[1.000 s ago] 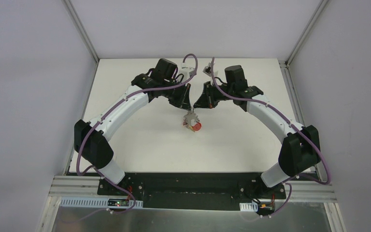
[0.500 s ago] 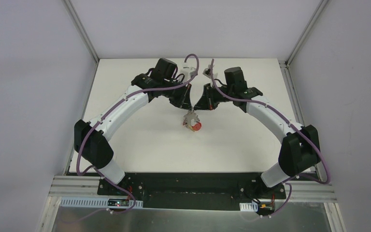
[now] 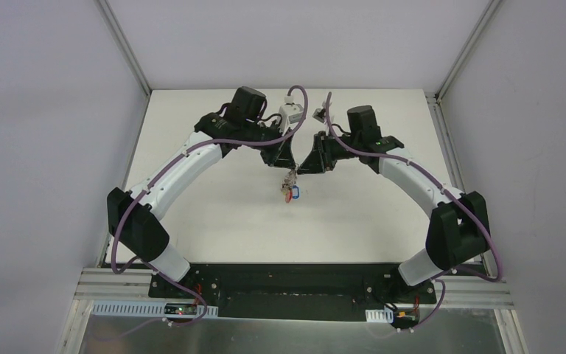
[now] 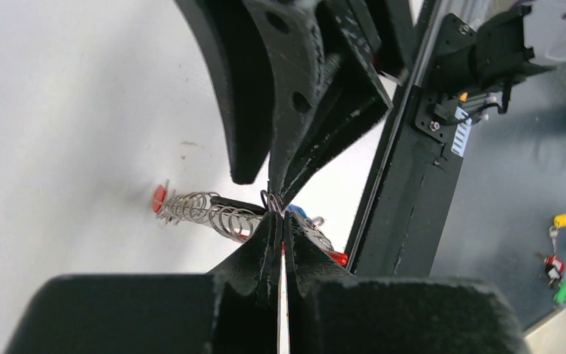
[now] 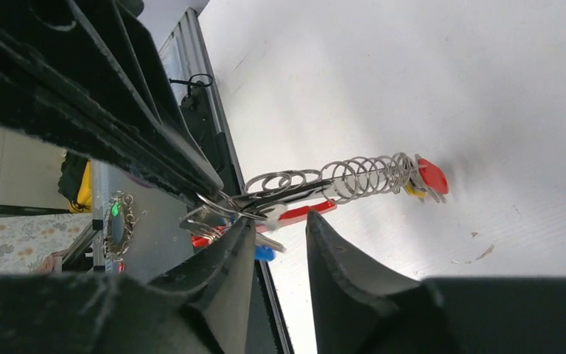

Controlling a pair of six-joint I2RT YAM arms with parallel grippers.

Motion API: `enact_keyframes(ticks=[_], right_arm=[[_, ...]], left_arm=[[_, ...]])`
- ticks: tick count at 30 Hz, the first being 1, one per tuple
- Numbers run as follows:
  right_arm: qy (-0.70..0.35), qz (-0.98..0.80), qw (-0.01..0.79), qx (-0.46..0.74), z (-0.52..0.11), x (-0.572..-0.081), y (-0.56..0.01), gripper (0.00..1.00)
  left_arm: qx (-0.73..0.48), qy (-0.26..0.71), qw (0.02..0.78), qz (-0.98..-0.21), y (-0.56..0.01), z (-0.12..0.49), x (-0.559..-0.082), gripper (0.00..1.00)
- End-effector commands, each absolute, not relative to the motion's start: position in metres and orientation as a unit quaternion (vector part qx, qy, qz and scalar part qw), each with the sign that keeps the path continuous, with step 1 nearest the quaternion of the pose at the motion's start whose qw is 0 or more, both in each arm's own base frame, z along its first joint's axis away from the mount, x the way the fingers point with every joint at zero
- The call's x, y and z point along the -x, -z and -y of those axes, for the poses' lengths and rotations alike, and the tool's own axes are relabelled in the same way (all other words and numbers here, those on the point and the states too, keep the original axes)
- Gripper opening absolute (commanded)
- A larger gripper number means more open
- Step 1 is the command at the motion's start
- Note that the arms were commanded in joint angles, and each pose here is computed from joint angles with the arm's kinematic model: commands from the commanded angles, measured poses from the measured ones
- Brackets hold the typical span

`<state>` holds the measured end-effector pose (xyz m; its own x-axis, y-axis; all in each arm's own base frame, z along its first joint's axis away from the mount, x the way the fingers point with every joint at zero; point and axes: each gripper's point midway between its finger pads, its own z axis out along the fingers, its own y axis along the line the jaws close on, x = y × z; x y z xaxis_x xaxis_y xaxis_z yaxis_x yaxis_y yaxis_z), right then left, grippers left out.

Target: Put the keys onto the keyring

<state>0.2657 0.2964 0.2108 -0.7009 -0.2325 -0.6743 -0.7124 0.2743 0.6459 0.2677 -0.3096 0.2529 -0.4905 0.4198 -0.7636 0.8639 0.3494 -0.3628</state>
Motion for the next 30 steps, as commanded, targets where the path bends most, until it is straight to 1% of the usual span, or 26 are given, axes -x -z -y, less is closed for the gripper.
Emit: enact_keyframes(ticks=[1, 7, 11, 17, 19, 23, 25, 30], right_arm=[[-0.553, -0.704, 0.28, 0.347, -0.28, -0.26, -0.258, 0.36], [-0.552, -0.671, 0.308, 0.388, -0.264, -0.247, -0.289, 0.45], [-0.549, -0.654, 0.318, 0.411, -0.261, -0.239, -0.303, 0.46], [-0.545, -0.642, 0.328, 0.428, -0.262, -0.234, -0.308, 0.46], [-0.544, -0.639, 0.327, 0.433, -0.263, -0.231, -0.308, 0.46], [-0.546, -0.636, 0.324, 0.439, -0.266, -0.226, -0.308, 0.4], [-0.548, -0.634, 0.32, 0.441, -0.267, -0.224, -0.306, 0.35], [-0.549, -0.637, 0.313, 0.442, -0.269, -0.221, -0.301, 0.3]], left_arm=[[-0.478, 0.435, 0.327, -0.689, -0.291, 0.314, -0.251, 0.0], [-0.486, 0.467, 0.324, -0.664, -0.303, 0.318, -0.241, 0.0], [-0.481, 0.496, 0.319, -0.648, -0.313, 0.323, -0.234, 0.0], [-0.461, 0.538, 0.309, -0.634, -0.327, 0.33, -0.228, 0.0], [-0.46, 0.543, 0.312, -0.629, -0.328, 0.331, -0.228, 0.0], [-0.445, 0.554, 0.306, -0.633, -0.329, 0.333, -0.227, 0.0], [-0.441, 0.559, 0.305, -0.633, -0.329, 0.334, -0.226, 0.0], [-0.433, 0.564, 0.302, -0.635, -0.327, 0.335, -0.227, 0.0]])
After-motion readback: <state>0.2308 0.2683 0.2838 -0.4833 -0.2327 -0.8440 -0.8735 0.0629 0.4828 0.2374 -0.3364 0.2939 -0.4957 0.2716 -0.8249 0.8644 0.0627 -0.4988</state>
